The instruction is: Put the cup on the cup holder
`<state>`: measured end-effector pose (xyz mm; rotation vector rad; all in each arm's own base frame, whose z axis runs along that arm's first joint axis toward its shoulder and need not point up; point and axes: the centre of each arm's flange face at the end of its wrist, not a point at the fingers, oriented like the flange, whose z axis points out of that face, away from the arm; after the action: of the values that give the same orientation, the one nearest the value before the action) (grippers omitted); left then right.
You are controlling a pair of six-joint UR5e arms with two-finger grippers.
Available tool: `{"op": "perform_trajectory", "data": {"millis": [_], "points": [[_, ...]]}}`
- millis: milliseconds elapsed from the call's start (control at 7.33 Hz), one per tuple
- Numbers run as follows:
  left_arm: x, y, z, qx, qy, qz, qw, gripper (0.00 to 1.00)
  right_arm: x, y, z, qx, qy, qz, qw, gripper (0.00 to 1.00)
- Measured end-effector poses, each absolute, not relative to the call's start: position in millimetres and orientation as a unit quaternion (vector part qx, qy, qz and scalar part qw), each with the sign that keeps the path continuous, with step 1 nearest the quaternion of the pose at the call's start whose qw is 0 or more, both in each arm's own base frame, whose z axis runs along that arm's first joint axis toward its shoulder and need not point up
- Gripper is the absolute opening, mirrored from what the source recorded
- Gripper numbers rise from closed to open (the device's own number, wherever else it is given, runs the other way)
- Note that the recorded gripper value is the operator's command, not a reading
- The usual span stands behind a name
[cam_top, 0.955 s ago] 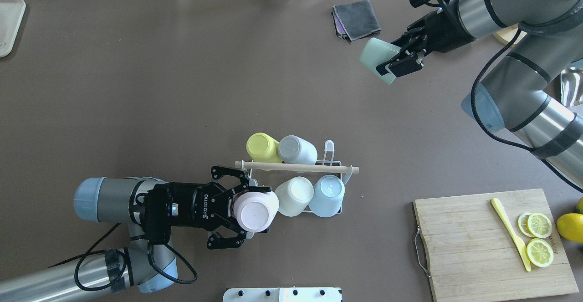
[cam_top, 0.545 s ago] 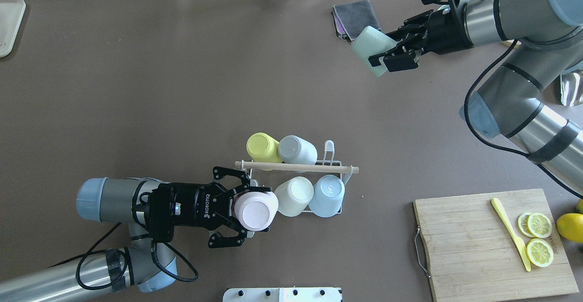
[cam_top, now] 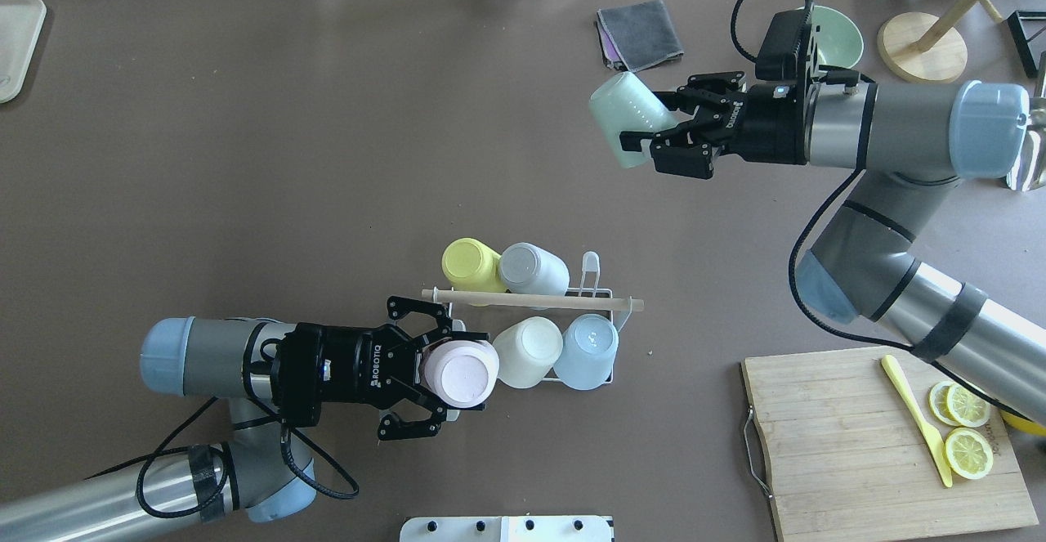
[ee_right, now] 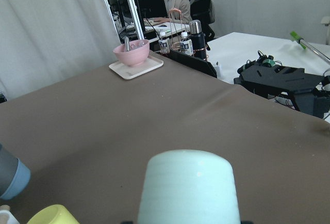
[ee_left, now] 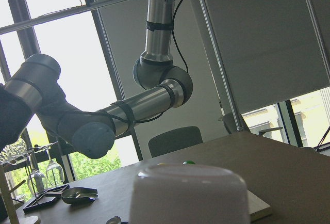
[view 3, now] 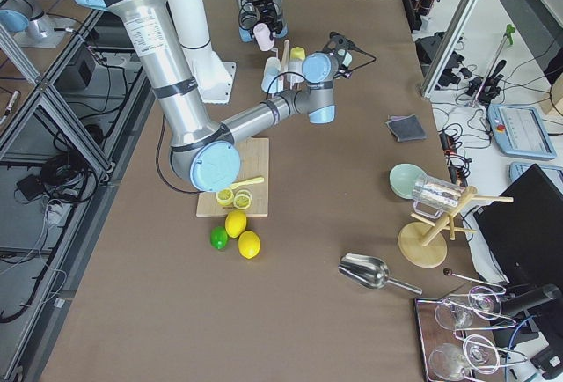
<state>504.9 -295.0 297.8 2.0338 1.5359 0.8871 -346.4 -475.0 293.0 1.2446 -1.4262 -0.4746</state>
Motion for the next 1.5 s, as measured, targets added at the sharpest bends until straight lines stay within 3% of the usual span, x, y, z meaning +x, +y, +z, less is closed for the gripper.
{"op": "perform_trajectory", "data": {"millis": [955,1500], "points": [[512,-307,306,0.731,0.544,0.327,0.252,0.61,-413,-375,319,0.608,-0.585,-0.173,0.508,0.36],[516,-311,306,0.728,0.538,0.329,0.269,0.61,-424,-361,318,0.643,-0.547,-0.180,0.504,0.41]]}}
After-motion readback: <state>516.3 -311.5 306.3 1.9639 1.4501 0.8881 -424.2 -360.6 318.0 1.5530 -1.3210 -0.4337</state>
